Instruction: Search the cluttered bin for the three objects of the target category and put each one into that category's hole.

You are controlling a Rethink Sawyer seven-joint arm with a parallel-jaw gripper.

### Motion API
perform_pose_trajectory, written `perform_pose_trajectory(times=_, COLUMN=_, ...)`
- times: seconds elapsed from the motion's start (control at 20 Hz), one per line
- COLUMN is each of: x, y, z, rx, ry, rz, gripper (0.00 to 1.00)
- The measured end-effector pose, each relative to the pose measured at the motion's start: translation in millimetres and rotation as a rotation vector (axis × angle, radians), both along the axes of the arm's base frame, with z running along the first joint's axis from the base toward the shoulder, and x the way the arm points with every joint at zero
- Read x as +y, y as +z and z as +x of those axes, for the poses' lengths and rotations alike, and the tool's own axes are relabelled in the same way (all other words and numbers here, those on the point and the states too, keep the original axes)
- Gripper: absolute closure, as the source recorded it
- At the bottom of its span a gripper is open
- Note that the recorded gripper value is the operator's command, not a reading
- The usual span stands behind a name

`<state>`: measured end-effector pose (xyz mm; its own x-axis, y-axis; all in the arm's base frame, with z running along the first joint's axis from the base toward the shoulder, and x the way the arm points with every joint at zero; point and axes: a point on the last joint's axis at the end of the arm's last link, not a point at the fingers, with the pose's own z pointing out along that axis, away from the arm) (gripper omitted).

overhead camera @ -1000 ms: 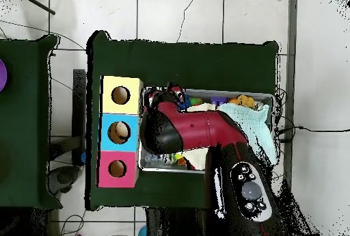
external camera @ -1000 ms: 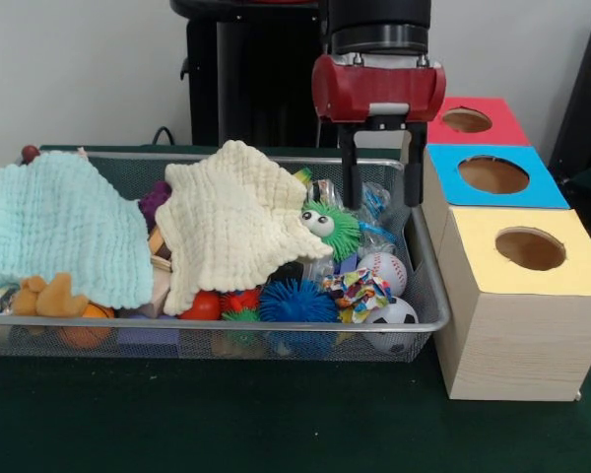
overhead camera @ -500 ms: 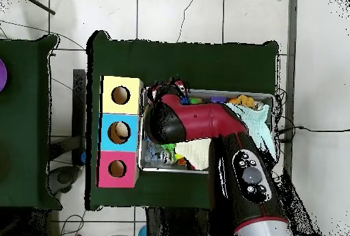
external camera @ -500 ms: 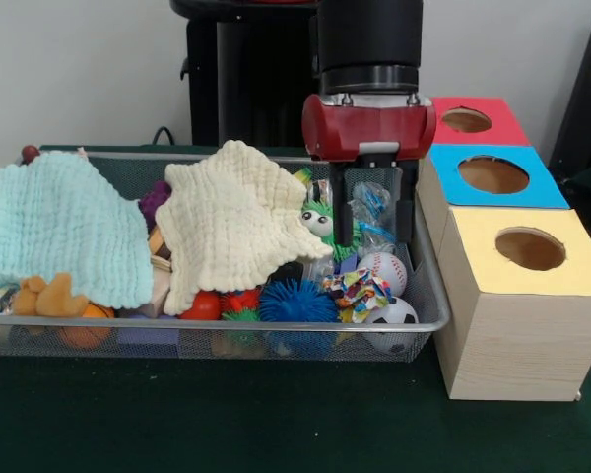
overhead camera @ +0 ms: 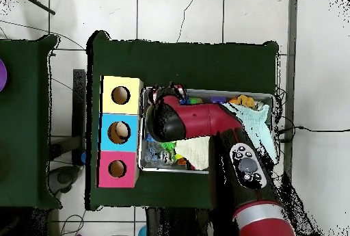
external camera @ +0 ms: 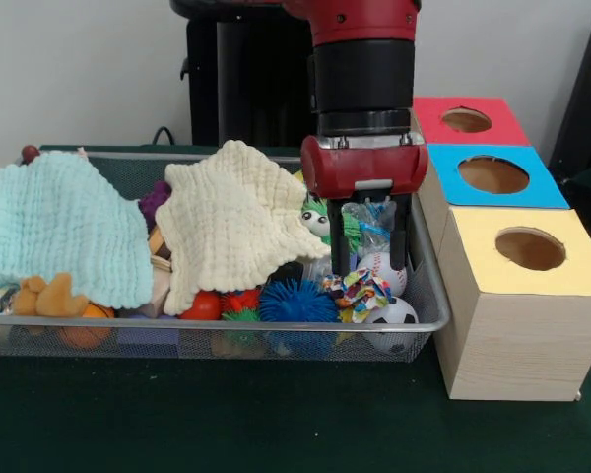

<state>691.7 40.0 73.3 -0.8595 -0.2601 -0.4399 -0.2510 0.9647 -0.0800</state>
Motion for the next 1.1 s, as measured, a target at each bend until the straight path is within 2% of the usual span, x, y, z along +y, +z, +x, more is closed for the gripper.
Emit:
perform_pose_trajectory(times=0.65, x=-0.9, y=-53.4, z=-28.5, rx=0.126, ry=-0.006, rz=0.027, gripper=0.00)
perform_pose_trajectory(times=1.1, x=-8.1, y=-68.4, z=-35.5, rx=0.164, ry=-0.024, rz=0.050, gripper=0.00)
